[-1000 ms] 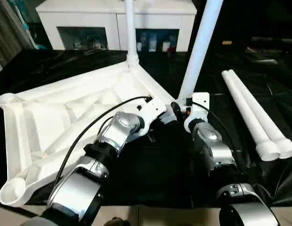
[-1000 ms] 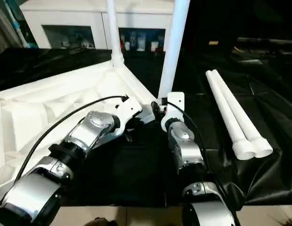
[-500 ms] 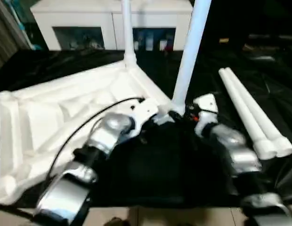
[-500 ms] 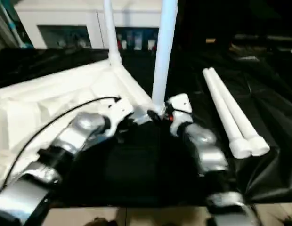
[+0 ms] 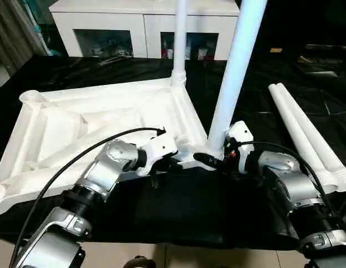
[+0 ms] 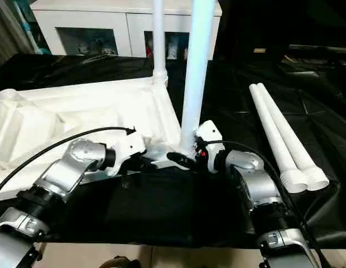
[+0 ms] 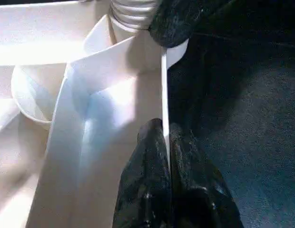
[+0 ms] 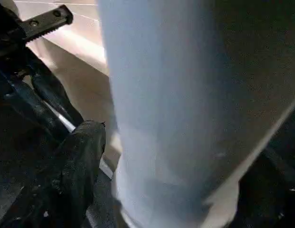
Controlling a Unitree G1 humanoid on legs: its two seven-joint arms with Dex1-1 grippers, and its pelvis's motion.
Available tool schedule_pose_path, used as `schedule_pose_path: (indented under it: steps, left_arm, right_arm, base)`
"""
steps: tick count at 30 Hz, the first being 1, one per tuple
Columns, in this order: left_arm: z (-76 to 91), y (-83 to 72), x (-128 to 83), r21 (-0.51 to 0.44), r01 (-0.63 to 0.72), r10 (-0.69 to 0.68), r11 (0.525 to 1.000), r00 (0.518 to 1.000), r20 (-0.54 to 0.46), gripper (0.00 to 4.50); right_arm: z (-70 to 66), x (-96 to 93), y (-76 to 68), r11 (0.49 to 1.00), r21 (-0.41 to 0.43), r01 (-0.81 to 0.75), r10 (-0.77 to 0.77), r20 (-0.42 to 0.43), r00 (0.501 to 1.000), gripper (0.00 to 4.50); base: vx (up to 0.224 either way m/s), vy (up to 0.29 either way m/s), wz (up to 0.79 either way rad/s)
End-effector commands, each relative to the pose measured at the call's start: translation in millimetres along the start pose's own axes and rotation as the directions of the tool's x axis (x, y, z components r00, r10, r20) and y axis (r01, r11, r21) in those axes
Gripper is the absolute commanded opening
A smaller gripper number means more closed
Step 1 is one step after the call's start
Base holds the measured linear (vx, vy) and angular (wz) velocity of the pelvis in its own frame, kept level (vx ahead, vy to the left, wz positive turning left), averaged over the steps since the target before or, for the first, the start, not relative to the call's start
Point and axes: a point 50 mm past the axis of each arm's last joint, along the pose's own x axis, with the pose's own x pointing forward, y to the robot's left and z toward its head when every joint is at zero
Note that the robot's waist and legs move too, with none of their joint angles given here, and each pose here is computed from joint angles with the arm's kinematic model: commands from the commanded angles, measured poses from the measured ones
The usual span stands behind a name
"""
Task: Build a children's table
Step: Rotate leg to tighten
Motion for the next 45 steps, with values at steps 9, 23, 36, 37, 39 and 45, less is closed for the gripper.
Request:
schedule_pose_path:
  steps: [9, 23, 36, 37, 39, 45]
  left_arm:
    - [11.1, -2.0, -1.3, 0.033, 0.023, -0.025, 0.999, 0.999, 0.040, 0.00]
    - [10.1, 14.5, 5.0, -0.067, -0.140, 0.143, 0.988, 0.989, 0.039, 0.00]
    - [21.5, 37.4, 34.3, -0.200, -0.416, 0.409, 0.887, 0.909, -0.079, 0.00]
    - [22.3, 37.3, 36.3, -0.188, -0.414, 0.406, 0.891, 0.910, -0.080, 0.00]
    - [22.7, 37.4, 37.5, -0.172, -0.409, 0.401, 0.896, 0.912, -0.082, 0.00]
    - [17.9, 35.9, 32.9, -0.131, -0.375, 0.368, 0.918, 0.927, -0.070, 0.00]
  right_arm:
    - [0.7, 0.4, 1.9, 0.999, -0.007, -0.038, 0.038, -0.005, 0.999, 3.14]
    - [-14.3, 5.6, -10.2, 0.963, 0.136, 0.235, -0.240, 0.021, 0.971, 2.72]
    - [-29.7, 40.2, -10.1, 0.647, 0.366, 0.668, -0.673, -0.138, 0.727, 2.70]
    - [-26.9, 43.8, -9.7, 0.642, 0.354, 0.680, -0.685, -0.134, 0.716, 2.70]
    - [-23.8, 47.5, -8.8, 0.656, 0.345, 0.671, -0.679, -0.118, 0.725, 2.70]
    - [-5.3, 48.0, -7.3, 0.780, 0.320, 0.538, -0.579, 0.043, 0.814, 3.60]
  base:
    - [0.000, 0.000, 0.00]
    - [0.000, 0.000, 0.00]
    - [0.000, 0.000, 0.00]
    - [0.000, 0.000, 0.00]
    - [0.000, 0.000, 0.00]
    - [0.000, 0.000, 0.00]
